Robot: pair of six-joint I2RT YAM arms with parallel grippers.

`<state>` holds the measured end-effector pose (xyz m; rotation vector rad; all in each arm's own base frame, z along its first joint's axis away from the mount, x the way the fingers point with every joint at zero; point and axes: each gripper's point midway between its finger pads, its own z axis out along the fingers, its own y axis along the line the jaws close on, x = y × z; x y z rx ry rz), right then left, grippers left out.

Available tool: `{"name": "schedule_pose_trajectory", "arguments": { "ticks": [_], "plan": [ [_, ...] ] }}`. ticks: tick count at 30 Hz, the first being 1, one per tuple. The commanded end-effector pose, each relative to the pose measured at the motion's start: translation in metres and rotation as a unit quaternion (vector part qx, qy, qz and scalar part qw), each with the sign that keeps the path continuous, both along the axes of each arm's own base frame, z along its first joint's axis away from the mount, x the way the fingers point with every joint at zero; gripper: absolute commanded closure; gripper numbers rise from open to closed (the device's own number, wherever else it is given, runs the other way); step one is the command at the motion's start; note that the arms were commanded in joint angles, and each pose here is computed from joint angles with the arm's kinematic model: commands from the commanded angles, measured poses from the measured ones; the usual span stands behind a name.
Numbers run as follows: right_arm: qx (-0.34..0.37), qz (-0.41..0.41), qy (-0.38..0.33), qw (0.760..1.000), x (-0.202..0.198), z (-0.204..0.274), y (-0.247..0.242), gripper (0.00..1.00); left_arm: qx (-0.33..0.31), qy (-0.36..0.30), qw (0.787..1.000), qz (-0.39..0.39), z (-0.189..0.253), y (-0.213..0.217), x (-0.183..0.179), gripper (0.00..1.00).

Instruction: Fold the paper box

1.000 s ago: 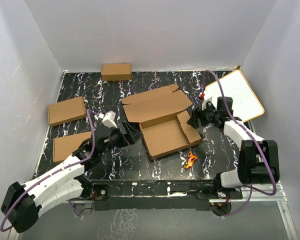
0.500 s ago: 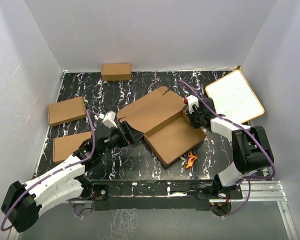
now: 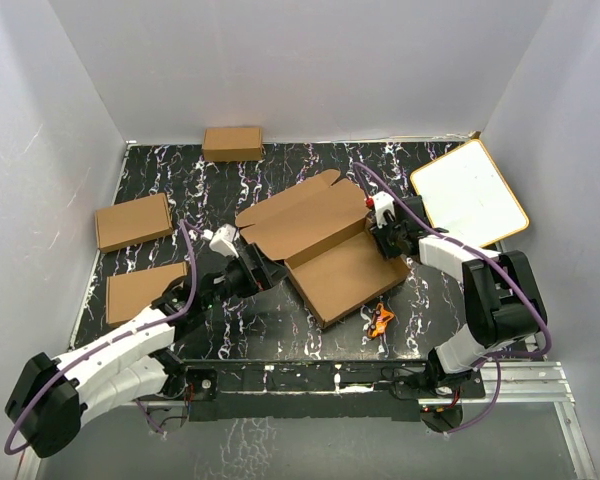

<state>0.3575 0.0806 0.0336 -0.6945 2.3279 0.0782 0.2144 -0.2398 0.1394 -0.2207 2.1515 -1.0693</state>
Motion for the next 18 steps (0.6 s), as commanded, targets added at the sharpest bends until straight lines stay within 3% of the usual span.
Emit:
{"name": "schedule_pose_trajectory", "arguments": {
  "ticks": [1,9,18],
  "plan": [
    [0.046,0.011,-0.041,0.998,0.016,0.037,0.007,0.56,-0.014,0.003,1.0,-0.003,0.004,-0.005,0.002,0.07],
    [0.094,0.047,-0.044,0.994,0.008,0.056,0.009,0.4,-0.006,0.025,1.0,-0.012,-0.007,-0.016,0.009,0.09],
    [0.173,0.107,-0.075,0.976,-0.01,0.095,-0.002,0.38,0.061,0.058,0.996,0.01,-0.03,-0.025,0.037,0.11]
  ]
}}
